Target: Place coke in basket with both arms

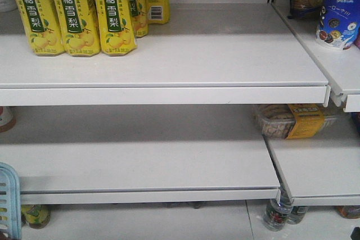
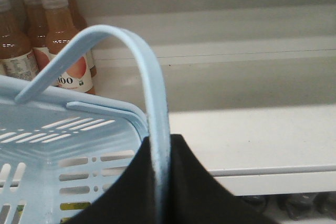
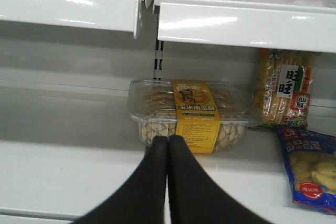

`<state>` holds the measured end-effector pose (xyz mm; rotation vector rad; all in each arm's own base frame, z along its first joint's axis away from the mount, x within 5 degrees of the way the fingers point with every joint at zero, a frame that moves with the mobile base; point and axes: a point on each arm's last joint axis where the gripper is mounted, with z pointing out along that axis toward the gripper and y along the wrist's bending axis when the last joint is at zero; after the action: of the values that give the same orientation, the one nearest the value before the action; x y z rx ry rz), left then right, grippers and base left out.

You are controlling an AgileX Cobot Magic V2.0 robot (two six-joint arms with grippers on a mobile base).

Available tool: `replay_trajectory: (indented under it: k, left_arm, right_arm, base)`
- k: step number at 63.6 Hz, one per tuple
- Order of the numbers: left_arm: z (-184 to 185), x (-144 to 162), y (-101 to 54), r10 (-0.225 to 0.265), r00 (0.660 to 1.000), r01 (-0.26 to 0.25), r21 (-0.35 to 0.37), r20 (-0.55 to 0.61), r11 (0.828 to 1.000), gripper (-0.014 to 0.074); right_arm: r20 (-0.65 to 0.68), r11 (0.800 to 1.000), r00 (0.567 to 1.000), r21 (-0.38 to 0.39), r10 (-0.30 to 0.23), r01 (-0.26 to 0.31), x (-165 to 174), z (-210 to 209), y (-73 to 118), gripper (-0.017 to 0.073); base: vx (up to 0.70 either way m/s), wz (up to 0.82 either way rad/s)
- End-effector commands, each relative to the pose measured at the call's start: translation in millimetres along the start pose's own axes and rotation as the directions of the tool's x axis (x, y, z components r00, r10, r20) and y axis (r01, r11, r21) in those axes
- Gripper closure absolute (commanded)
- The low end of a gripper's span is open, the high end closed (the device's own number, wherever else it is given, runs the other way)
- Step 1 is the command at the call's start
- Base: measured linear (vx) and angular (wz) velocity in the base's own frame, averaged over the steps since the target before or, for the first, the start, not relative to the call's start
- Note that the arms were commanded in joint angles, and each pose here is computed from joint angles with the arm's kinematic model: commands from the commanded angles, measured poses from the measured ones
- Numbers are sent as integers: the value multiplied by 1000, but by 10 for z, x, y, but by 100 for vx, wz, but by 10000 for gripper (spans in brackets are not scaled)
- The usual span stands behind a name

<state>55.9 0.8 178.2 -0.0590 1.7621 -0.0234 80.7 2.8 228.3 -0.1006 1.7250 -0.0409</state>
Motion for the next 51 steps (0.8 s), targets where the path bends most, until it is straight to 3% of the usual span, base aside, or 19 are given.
replay_trajectory:
  k: [1, 51]
  left_arm:
    - [-73, -295, -9, 58, 963, -58, -10, 261, 998, 599]
    - [-83, -335, -12, 48, 952, -48, -6, 303, 999, 599]
  right_arm:
    - [81, 999, 997, 36, -9, 6, -139, -8, -38, 568]
    - [81, 999, 997, 36, -9, 6, -139, -8, -38, 568]
  base:
    - [0, 0]
    - [0, 0]
